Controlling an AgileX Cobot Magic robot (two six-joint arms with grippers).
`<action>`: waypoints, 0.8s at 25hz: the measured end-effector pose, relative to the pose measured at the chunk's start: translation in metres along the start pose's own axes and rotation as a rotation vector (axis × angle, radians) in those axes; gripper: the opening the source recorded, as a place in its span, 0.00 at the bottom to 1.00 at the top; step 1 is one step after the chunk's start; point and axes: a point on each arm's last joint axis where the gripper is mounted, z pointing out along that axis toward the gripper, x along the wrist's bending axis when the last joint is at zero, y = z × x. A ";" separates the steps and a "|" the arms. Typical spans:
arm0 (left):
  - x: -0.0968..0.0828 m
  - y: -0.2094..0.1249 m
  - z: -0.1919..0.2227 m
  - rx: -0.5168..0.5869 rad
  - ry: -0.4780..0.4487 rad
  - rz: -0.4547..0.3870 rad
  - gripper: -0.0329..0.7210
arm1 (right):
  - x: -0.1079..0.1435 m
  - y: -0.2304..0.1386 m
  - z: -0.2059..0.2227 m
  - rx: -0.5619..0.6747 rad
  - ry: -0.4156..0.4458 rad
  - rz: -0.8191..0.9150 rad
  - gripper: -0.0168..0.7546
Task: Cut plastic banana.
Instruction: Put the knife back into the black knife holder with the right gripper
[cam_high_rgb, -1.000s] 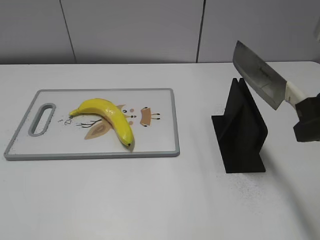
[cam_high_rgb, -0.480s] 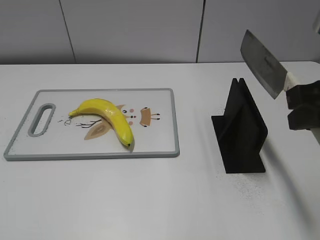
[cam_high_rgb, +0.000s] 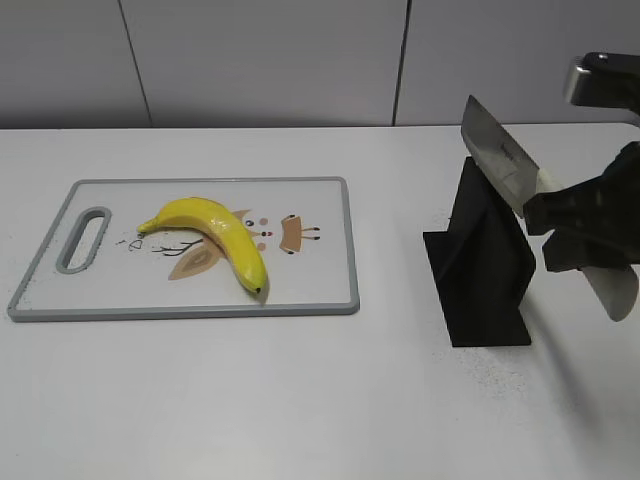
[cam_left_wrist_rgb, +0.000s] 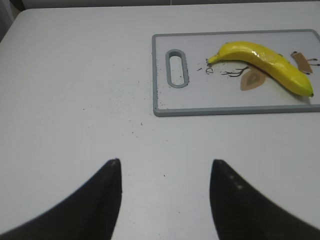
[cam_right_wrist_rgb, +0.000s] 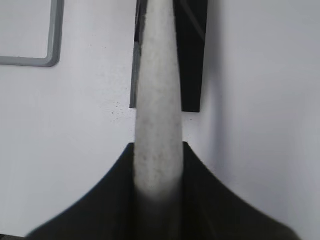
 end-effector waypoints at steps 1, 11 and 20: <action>0.000 0.000 0.000 0.000 0.000 0.000 0.77 | -0.001 0.001 0.001 -0.003 -0.009 -0.005 0.23; 0.000 0.000 0.000 0.000 0.000 0.000 0.76 | -0.003 0.002 0.002 -0.017 -0.039 0.005 0.23; 0.000 0.000 0.000 0.000 0.000 0.000 0.76 | 0.000 0.002 0.002 -0.021 -0.001 0.021 0.23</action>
